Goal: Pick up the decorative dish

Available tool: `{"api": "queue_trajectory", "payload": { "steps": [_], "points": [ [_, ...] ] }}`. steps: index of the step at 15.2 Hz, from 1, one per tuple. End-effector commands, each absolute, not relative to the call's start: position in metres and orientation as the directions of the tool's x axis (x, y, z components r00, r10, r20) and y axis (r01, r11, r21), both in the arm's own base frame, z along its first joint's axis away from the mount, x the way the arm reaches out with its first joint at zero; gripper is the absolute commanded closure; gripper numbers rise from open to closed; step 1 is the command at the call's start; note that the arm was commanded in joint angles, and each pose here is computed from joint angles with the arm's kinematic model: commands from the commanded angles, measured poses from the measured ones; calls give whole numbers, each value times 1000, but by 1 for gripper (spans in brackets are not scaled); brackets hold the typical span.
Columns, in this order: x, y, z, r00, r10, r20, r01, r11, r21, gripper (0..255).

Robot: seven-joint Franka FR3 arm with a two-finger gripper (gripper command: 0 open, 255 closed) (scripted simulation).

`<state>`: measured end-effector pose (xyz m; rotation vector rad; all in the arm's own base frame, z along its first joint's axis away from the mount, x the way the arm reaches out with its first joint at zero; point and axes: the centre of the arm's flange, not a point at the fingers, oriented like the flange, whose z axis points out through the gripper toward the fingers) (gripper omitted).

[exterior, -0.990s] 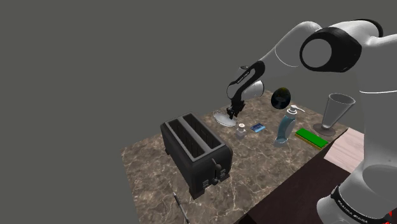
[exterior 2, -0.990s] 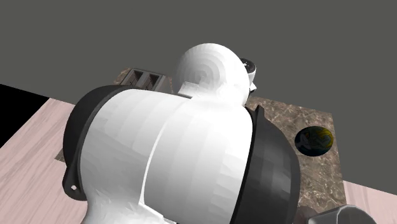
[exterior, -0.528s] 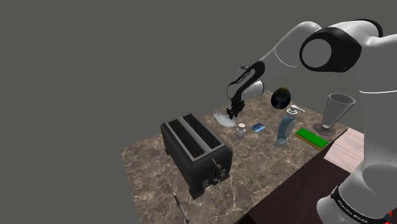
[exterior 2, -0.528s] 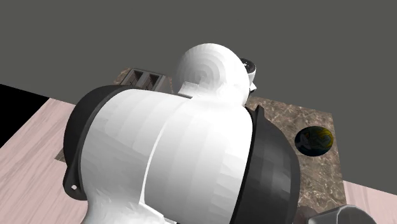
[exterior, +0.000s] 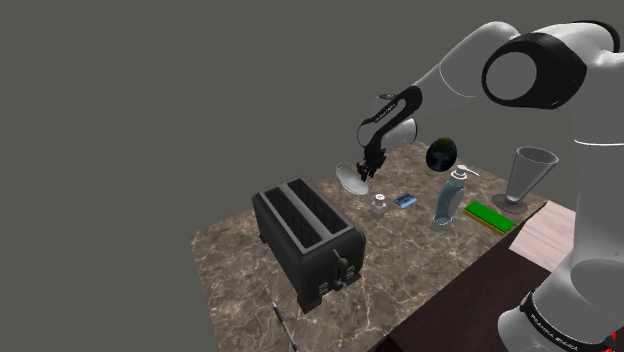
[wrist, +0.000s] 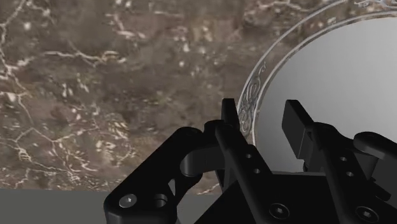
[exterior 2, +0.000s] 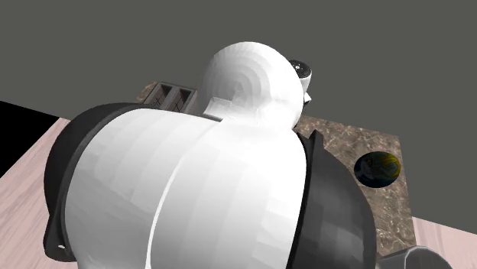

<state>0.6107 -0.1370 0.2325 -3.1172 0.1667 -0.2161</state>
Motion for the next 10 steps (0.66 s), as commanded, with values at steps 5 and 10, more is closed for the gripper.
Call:
{"api": "queue_trajectory", "payload": {
  "steps": [5,10],
  "points": [
    [610,-137,264,985,-107,137,-105,-994,-20,255],
    [610,-137,281,985,-107,137,-105,-994,-20,255]
  ]
}}
